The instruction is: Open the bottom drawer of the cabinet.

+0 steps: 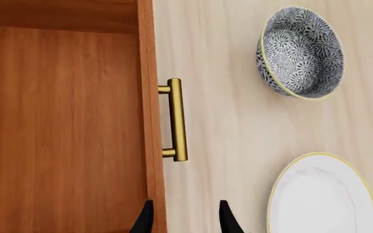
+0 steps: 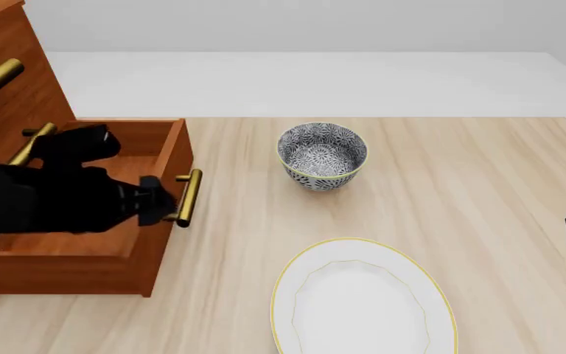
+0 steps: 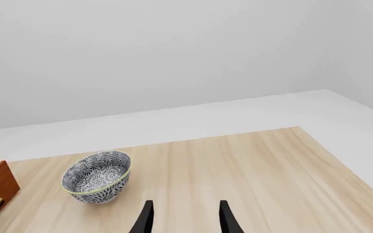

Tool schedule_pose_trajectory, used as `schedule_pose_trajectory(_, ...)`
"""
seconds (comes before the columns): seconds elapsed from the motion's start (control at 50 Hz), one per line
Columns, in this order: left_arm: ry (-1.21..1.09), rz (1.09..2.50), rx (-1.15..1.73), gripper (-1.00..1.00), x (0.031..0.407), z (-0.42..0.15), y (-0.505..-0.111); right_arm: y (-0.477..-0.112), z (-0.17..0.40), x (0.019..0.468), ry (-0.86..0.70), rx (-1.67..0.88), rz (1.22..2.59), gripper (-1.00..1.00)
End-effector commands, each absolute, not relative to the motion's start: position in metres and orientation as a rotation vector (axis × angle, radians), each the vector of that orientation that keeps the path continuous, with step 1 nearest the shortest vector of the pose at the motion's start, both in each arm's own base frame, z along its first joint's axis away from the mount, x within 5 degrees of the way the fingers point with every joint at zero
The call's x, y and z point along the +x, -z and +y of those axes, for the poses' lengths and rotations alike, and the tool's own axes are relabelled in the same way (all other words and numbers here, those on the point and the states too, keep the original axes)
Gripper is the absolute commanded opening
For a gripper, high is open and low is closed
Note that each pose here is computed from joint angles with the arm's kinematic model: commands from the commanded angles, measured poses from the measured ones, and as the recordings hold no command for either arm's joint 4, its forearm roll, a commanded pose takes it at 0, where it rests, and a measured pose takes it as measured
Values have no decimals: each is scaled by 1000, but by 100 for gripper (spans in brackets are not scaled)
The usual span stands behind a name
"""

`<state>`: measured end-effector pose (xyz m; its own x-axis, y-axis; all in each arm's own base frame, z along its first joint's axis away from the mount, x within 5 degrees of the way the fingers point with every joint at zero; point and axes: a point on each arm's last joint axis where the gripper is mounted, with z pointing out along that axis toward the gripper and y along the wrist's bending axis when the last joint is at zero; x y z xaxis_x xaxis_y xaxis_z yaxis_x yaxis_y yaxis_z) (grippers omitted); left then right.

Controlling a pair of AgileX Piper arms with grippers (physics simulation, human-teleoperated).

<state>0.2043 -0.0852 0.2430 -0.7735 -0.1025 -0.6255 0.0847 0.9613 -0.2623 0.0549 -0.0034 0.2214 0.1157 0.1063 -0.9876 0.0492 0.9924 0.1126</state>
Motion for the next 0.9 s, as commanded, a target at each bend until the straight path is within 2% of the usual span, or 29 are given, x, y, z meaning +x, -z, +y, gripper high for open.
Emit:
schedule_pose_trajectory(0.02, 386, 2391, -1, 100, 196, -83, -263, -220, -3, 55, -43, 129, 1455, 100)
schedule_pose_trajectory(0.56, 401, 2256, 48, 100, 157, -65, -326, -219, -3, 55, -41, 125, 1455, 100)
schedule_pose_trajectory(0.66, 401, 2178, 49, 100, 144, -56, -346, -218, -3, 55, -40, 124, 1454, 100)
schedule_pose_trajectory(0.9, 430, 2052, 46, 100, 115, -44, -364, -220, -3, 55, -42, 119, 1451, 100)
